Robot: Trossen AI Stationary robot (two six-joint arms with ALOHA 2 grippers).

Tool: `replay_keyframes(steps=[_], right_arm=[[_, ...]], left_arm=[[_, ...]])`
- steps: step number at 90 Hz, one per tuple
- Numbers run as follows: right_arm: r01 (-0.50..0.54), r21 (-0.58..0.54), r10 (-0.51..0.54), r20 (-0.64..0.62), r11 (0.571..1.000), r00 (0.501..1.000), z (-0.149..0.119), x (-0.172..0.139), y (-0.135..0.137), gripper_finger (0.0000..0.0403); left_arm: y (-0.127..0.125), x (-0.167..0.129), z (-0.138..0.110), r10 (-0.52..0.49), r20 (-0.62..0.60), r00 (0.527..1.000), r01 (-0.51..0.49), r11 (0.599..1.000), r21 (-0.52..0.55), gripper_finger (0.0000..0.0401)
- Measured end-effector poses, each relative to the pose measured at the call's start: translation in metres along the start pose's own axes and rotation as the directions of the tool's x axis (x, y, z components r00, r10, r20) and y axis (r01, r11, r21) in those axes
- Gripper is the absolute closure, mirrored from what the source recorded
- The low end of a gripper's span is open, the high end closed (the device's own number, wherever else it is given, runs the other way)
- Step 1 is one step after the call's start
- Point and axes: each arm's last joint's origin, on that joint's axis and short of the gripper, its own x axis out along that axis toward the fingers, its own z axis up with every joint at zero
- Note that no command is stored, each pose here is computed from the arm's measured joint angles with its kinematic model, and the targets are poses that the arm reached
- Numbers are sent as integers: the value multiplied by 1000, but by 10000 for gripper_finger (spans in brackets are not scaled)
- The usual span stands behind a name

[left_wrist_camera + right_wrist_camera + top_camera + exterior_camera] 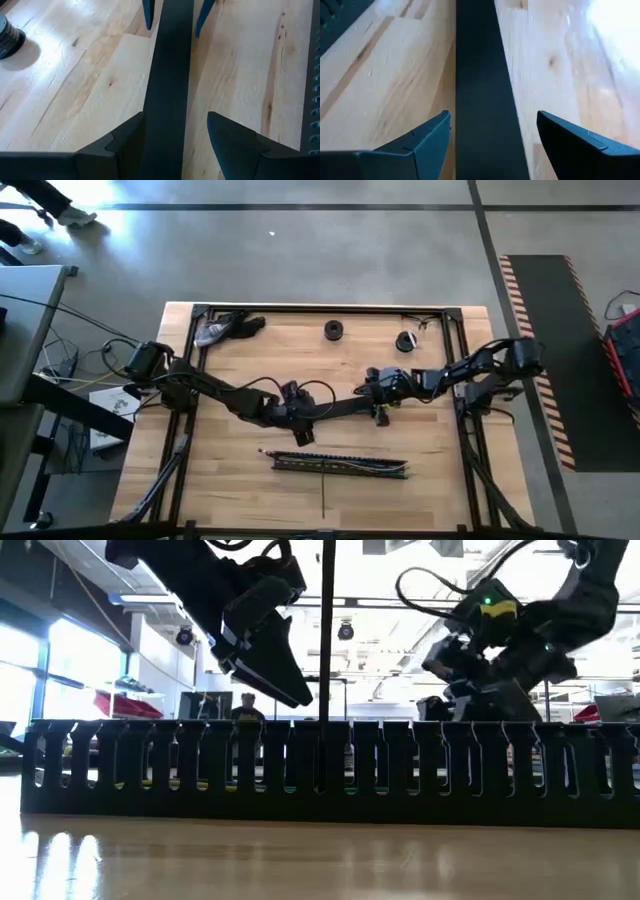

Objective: Ziptie cables
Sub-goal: Close the black cable duct

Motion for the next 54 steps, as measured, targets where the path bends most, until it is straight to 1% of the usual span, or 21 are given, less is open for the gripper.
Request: replay_keyframes(steps=[6, 11, 22, 29, 40, 54], right_arm=[[-15, 3, 15, -41, 1000, 999, -7, 5, 2, 125], [-19, 7, 19, -48, 1000, 999, -9, 9, 2, 125], [-24, 51, 28, -83, 998, 996, -18, 17, 2, 129], [-26, 62, 32, -93, 998, 995, -21, 20, 3, 146], [-25, 61, 31, -95, 998, 995, -22, 22, 3, 194], [1, 82, 6, -90, 997, 996, -20, 21, 2, 196]], left_arm=[[0, 0, 0, -1, 1, 1000, 1, 1000, 0, 205], [0, 0, 0, -2, 2, 1000, 2, 1000, -1, 205], [-1, 0, -1, -8, -6, 1000, 8, 1000, 4, 205], [-2, -1, -1, -16, -5, 1000, 16, 999, 29, 205], [-5, -3, -1, -11, 6, 1000, 10, 998, 70, 205], [-6, -4, -2, 4, 15, 1000, -5, 997, 76, 205]])
